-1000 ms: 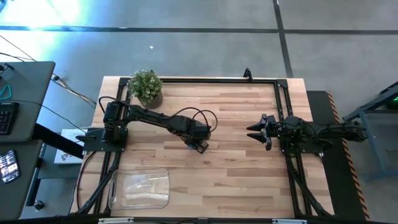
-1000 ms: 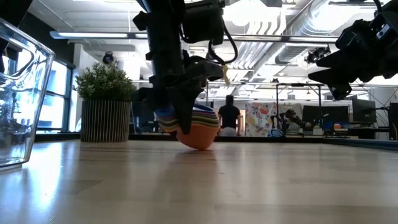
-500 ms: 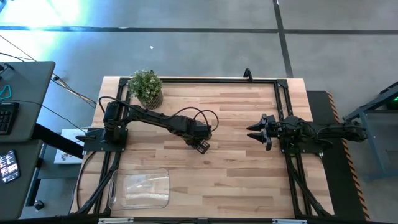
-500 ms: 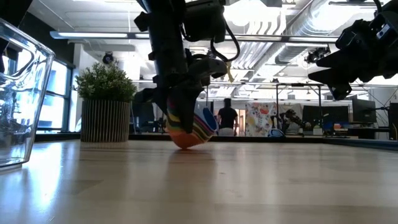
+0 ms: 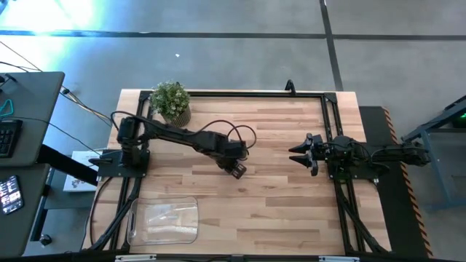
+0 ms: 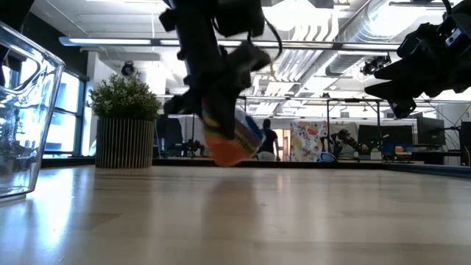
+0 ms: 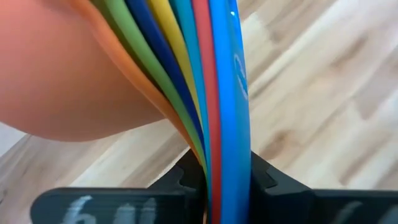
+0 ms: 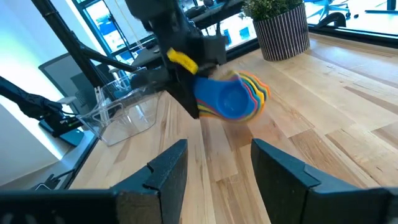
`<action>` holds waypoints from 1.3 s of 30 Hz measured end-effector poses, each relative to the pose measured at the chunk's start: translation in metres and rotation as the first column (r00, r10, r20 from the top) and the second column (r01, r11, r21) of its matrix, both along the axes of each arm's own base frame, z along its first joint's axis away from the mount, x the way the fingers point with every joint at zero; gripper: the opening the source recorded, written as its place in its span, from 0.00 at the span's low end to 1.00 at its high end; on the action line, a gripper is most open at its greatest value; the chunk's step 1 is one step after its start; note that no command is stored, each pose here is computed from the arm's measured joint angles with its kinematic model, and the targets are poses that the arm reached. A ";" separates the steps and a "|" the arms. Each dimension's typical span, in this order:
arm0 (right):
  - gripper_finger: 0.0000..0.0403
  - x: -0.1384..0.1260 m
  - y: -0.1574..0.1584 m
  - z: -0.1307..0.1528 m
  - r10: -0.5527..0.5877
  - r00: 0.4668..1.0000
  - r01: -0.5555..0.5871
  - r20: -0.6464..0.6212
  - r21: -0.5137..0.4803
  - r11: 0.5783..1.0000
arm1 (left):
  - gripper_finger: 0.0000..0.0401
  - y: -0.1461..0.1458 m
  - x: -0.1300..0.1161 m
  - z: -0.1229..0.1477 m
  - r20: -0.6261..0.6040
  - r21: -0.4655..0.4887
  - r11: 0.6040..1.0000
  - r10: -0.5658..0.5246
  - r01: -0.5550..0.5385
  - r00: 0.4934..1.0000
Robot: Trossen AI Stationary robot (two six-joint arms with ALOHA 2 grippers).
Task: Nest measuring cups in basket
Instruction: Put the stacked measuring cups into the transparent bin
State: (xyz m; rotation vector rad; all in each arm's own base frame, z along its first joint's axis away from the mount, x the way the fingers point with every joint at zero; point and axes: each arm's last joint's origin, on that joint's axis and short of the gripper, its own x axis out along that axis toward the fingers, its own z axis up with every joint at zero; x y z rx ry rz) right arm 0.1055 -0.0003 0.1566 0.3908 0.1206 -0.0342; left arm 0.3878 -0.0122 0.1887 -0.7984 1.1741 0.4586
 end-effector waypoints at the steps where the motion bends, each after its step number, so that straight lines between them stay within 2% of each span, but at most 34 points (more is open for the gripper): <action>1: 0.42 0.000 0.000 0.000 0.000 1.000 0.000 0.000 0.000 1.000 | 0.09 -0.001 -0.001 0.005 0.018 0.001 1.000 -0.003 0.003 1.000; 9: 0.42 0.000 0.000 0.000 0.000 1.000 0.000 0.000 0.000 1.000 | 0.09 -0.012 -0.019 0.055 0.137 0.007 0.999 -0.032 0.032 0.990; 22: 0.42 0.000 0.000 0.000 0.000 1.000 0.000 0.001 0.000 1.000 | 0.09 -0.057 -0.092 0.145 0.322 -0.009 0.990 -0.129 0.139 0.938; 30: 0.42 0.000 0.000 0.000 0.000 1.000 0.000 0.000 0.000 1.000 | 0.10 -0.093 -0.143 0.168 0.305 -0.008 0.987 -0.151 0.161 0.940; 39: 0.42 0.000 0.000 0.000 0.000 1.000 0.000 0.000 0.000 1.000 | 0.10 -0.136 -0.192 0.178 0.310 -0.036 0.984 -0.156 0.175 0.938</action>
